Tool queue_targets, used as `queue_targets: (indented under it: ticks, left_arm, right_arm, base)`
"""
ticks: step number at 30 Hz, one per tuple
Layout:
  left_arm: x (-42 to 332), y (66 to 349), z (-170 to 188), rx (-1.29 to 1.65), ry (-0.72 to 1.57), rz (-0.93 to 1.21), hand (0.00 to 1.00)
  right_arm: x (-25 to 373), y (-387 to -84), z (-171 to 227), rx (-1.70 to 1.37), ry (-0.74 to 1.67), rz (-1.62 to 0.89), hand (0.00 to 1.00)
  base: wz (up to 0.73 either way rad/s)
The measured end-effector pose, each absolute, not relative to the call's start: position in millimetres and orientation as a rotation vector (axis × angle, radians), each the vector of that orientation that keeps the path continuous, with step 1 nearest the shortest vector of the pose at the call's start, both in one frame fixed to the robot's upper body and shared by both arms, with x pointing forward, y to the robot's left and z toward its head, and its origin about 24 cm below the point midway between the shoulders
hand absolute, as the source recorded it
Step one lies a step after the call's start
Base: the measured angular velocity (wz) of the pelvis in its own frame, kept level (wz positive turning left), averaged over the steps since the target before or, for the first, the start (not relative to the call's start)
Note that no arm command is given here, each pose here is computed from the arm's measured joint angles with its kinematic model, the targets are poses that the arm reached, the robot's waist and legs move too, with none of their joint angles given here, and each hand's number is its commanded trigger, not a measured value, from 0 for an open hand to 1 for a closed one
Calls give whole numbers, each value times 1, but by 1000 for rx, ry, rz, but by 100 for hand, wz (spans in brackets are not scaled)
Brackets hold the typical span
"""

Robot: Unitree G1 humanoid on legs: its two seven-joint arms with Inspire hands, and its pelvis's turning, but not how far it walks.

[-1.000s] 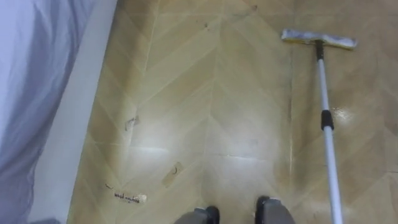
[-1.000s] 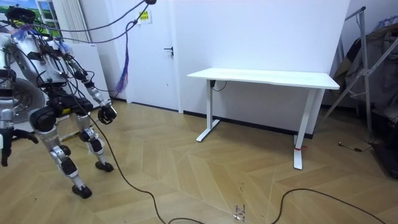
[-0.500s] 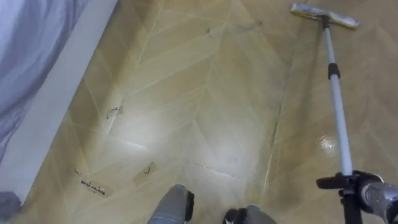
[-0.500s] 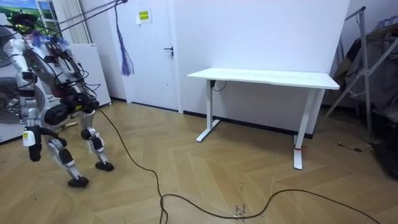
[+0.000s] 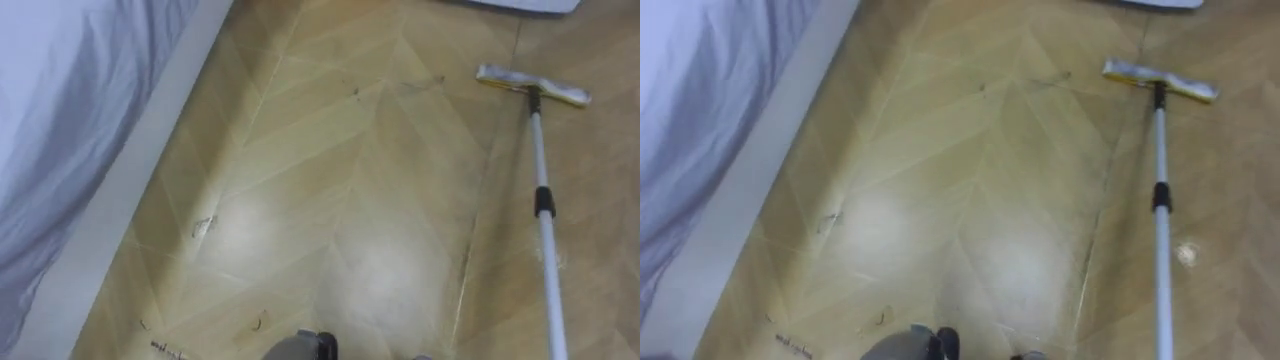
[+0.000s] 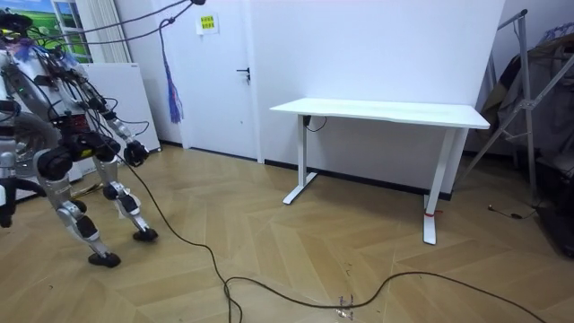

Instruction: Mop floor

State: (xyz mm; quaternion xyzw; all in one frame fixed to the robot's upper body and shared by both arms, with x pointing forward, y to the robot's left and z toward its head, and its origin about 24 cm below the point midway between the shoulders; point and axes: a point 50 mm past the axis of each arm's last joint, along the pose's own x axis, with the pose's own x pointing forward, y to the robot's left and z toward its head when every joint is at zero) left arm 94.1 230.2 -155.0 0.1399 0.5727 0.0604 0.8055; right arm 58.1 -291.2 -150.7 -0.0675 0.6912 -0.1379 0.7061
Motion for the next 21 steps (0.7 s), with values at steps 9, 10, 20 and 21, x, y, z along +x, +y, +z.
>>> queue_targets:
  ticks: [9,10,20,21]
  left_arm:
    - [88,234,-158,223,1258,209,0]
    - [85,238,-158,207,1262,233,0]
    - [56,245,-158,181,1302,321,0]
    - [56,246,-158,176,1300,334,0]
  right_arm:
    - [54,-268,-159,24,1551,-297,100]
    - [53,-266,-159,38,1556,-292,100]
    - [34,-245,-167,152,1560,-240,100]
    - [34,-245,-167,153,1560,-241,100]
  base:
    - [19]
    - [31]
    - [8]
    - [-14]
